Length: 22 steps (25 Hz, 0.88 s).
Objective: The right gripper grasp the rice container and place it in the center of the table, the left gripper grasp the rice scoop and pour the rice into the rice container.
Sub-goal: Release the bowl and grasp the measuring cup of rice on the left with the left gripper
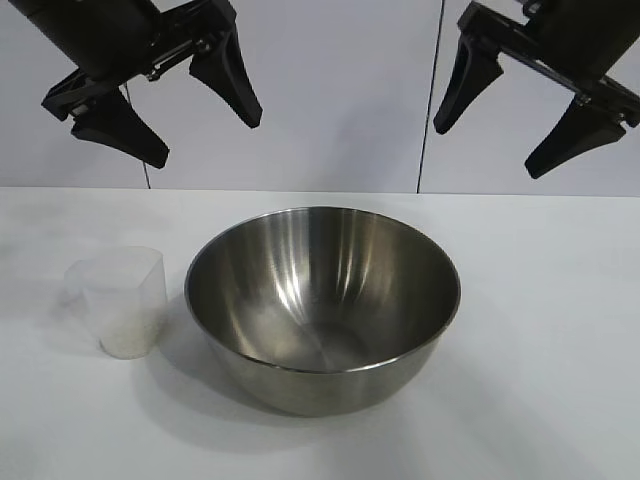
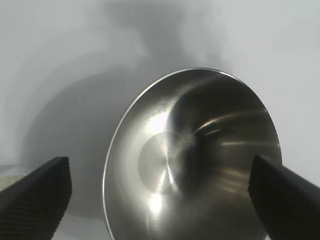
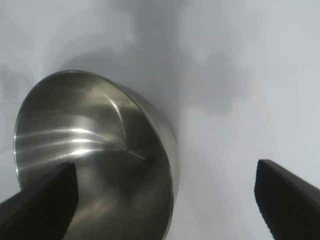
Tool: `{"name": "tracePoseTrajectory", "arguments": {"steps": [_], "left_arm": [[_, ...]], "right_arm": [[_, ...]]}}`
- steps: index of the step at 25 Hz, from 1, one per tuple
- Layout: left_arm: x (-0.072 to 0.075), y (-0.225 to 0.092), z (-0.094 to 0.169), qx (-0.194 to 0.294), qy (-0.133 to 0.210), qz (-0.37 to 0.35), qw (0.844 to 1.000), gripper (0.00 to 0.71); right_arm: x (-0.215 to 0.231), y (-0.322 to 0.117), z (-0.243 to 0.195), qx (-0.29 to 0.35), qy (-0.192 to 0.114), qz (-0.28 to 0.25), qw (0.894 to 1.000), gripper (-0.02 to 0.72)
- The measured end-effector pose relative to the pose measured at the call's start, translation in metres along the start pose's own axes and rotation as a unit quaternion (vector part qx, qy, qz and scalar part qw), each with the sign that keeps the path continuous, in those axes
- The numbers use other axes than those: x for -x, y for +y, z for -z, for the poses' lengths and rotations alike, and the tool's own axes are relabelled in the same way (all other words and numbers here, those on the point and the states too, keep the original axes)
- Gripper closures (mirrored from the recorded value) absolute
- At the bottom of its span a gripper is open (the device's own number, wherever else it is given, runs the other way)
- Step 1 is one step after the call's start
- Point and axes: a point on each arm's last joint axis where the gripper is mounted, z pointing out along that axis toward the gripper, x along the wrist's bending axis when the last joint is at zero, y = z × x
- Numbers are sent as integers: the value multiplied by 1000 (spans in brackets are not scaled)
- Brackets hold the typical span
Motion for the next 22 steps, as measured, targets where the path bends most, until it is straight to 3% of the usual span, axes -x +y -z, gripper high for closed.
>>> {"name": "tracePoseTrajectory", "arguments": {"steps": [7,15,18,22], "left_arm": [[2,1,6,6,-1,-42,999,19],[20,2,73,105,42,-137,984,25],[23,-9,102,160,70,-163,971,25],[18,-36,122,221,93,-176,955,25]], "right_arm": [[1,0,1,1,0,0,1000,41],[1,0,1,1,0,3,1000,42],[1,0,1,1,0,6,1000,42],[1,0,1,1,0,6,1000,42]]}}
